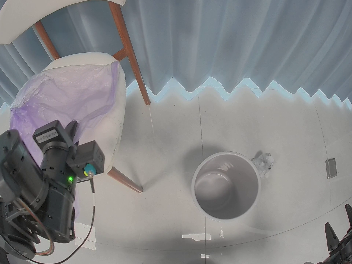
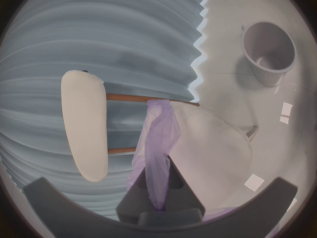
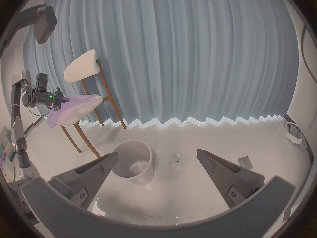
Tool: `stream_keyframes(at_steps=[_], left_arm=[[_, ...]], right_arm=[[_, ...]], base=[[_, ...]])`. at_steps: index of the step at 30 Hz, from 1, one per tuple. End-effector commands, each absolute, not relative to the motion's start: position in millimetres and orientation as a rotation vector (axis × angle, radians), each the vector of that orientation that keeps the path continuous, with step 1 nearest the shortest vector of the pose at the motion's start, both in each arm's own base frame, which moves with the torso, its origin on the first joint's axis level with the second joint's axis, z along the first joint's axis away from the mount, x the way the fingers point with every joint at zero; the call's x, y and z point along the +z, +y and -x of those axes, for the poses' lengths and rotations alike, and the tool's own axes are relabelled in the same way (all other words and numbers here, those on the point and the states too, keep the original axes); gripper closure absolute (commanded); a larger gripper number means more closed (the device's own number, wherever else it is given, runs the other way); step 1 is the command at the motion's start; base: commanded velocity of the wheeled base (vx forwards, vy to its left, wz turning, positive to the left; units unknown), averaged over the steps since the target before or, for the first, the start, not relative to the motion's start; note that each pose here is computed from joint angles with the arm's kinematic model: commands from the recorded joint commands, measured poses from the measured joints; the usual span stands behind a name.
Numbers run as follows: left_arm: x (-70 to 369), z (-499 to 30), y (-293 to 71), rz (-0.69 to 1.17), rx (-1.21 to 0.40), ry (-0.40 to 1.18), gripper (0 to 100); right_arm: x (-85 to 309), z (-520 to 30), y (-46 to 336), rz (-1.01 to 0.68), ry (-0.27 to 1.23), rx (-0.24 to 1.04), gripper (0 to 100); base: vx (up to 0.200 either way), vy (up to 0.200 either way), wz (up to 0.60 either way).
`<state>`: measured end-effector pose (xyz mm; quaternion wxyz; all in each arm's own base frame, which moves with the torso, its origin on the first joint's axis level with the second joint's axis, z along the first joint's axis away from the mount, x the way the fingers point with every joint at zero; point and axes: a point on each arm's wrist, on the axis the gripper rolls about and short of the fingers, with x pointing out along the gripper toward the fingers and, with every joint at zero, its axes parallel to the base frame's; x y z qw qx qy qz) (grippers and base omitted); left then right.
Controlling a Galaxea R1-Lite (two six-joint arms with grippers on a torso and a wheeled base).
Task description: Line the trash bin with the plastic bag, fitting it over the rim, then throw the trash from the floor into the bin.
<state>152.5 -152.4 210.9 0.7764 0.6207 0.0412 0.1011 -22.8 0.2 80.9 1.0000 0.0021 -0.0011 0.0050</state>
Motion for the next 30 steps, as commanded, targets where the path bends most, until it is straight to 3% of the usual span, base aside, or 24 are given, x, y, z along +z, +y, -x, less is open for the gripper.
stream_keyframes(at_steps=[1,10,19,30], left_arm=[[214.5,-133.0,-129.4,-1.309,0.231,0.07,100],[214.5,-112.8,-118.7,-1.334,0.172,0.045,100],[204.4,-95.4,-79.3,-1.482,0.116,0.146,100],[196.1,-89.5,-58.2,-1.416,-0.05,0.184,100]], right_arm=[[75.6,22.8,0.2,-0.005,-0.002,0.011,0],[75.6,22.8,0.3,-0.005,-0.002,0.012,0],[75.6,22.8,0.2,-0.003,-0.002,0.011,0],[75.6,22.8,0.2,-0.005,-0.002,0.011,0]], base=[[0.0,0.0,0.0],[0.0,0.0,0.0],[0.0,0.0,0.0],[0.0,0.0,0.0]])
